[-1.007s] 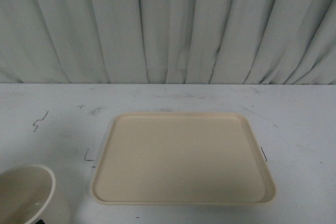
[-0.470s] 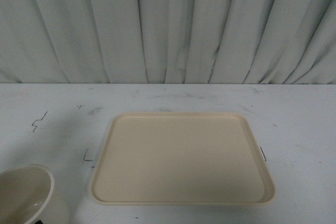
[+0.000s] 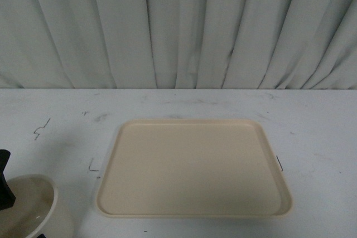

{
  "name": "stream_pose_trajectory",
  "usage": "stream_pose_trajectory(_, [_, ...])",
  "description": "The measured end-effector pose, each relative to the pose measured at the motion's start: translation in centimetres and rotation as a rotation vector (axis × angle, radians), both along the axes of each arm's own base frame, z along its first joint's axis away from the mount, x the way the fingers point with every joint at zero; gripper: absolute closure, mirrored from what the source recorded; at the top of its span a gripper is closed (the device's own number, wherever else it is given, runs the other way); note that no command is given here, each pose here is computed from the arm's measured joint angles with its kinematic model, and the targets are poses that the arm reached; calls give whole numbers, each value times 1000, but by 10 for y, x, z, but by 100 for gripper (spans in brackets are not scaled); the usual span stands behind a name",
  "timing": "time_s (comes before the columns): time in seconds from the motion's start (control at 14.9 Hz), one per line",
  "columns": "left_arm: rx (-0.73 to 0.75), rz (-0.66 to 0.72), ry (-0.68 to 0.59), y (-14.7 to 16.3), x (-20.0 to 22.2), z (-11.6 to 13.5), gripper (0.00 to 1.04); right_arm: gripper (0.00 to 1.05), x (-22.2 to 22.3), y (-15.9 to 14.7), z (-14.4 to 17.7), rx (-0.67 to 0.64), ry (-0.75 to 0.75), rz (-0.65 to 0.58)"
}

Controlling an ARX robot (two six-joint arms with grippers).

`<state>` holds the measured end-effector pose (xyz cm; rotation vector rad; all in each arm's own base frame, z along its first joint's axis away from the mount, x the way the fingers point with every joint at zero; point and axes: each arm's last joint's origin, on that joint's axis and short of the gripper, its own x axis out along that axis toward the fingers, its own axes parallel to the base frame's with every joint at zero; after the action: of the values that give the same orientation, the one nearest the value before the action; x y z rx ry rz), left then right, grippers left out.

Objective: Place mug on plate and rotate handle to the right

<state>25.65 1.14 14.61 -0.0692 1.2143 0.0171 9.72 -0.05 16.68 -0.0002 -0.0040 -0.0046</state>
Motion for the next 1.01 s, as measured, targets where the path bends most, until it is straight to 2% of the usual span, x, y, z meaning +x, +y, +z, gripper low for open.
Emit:
stream_pose_trajectory(0.13, [11, 3, 33, -1, -1, -11, 7, 6, 0, 0, 0, 0, 0, 0])
stream_pose_trajectory(0.27, [34, -14, 9, -1, -1, -15, 8, 6, 0, 0, 0, 0, 0, 0])
stream_pose_trajectory(0.4, [35, -12, 30, -1, -1, -18, 22, 6, 0, 0, 0, 0, 0, 0])
stream_pose_trajectory(0.87, [31, -20, 46, -3, -3, -21, 42, 6, 0, 0, 0, 0, 0, 0])
stream_pose_trajectory(0.94, [32, -21, 44, -3, -3, -21, 45, 6, 0, 0, 0, 0, 0, 0])
stream_pose_trajectory(1.01, [32, -21, 46, -3, -4, -21, 54, 6, 0, 0, 0, 0, 0, 0])
